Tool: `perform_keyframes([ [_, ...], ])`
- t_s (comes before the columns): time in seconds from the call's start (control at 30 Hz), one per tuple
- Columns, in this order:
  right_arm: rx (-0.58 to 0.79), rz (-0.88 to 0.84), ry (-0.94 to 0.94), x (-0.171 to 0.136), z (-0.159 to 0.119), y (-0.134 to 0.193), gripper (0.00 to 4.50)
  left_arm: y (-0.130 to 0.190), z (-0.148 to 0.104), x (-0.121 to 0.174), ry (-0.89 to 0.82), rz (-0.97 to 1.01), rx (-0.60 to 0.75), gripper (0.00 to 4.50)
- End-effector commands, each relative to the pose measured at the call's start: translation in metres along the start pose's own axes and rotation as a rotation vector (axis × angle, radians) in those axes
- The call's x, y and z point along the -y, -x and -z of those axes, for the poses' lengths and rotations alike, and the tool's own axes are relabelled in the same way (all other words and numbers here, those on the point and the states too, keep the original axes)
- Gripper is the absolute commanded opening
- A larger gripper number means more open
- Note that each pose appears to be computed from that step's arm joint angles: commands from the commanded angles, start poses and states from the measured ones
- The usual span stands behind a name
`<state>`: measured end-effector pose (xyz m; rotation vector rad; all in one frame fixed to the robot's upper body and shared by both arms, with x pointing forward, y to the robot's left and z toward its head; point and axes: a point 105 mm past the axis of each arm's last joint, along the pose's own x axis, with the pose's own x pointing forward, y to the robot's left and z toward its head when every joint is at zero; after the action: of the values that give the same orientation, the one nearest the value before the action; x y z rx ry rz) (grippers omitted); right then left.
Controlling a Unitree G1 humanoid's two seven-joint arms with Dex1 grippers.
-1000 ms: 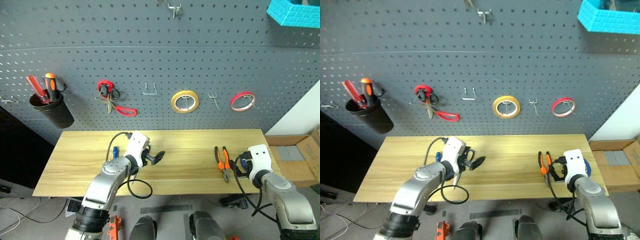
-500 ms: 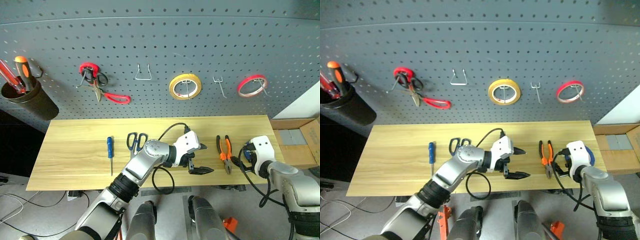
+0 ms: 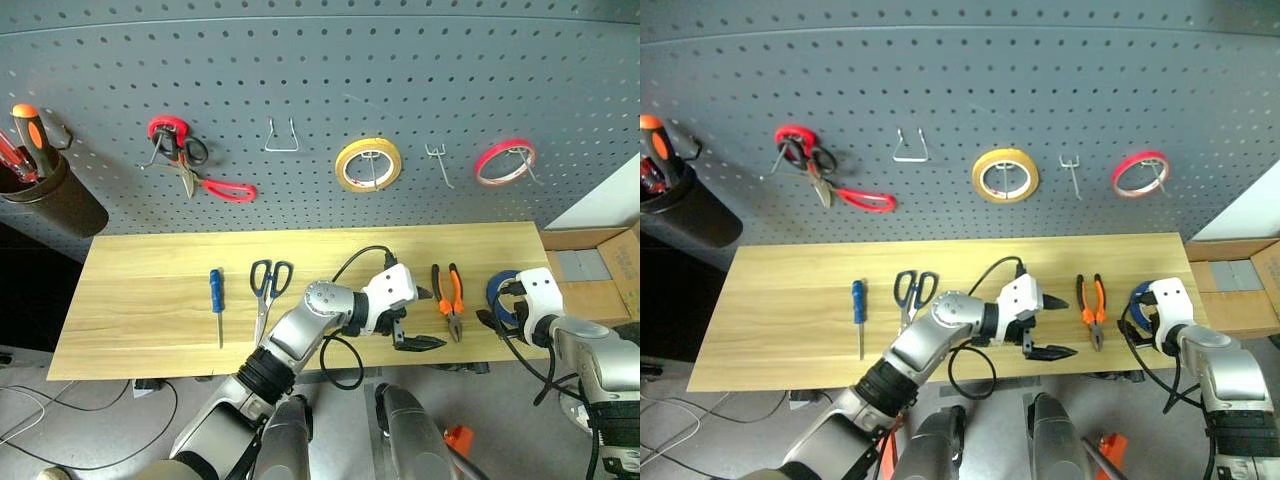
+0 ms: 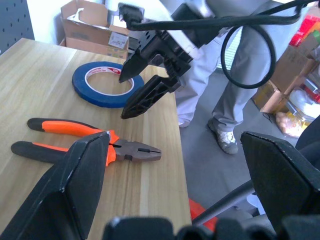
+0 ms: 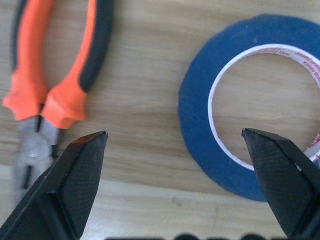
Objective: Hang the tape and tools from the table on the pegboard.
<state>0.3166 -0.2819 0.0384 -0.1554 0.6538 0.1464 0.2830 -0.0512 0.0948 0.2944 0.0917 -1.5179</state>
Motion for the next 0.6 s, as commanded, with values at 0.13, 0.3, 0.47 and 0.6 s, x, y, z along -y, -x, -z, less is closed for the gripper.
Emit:
perform_keyframes([
  [0.13,0.018,-0.025,-0.005,0.017,0.0,-0.013,4.5,0.006,-0.005,0.005,-0.026,0.009,0.001,4.46],
  [0.3,-0.006,-0.039,-0.014,0.027,0.006,-0.022,4.5,0.01,-0.007,0.003,-0.013,-0.004,0.003,4.46],
  [0.47,-0.034,-0.137,-0.102,0.016,0.008,-0.026,3.24,0.01,-0.009,-0.001,-0.014,-0.024,0.005,4.5],
  [0.6,-0.044,-0.16,-0.095,0.009,0.011,-0.028,1.83,0.009,-0.01,-0.004,-0.023,-0.037,0.006,4.5],
])
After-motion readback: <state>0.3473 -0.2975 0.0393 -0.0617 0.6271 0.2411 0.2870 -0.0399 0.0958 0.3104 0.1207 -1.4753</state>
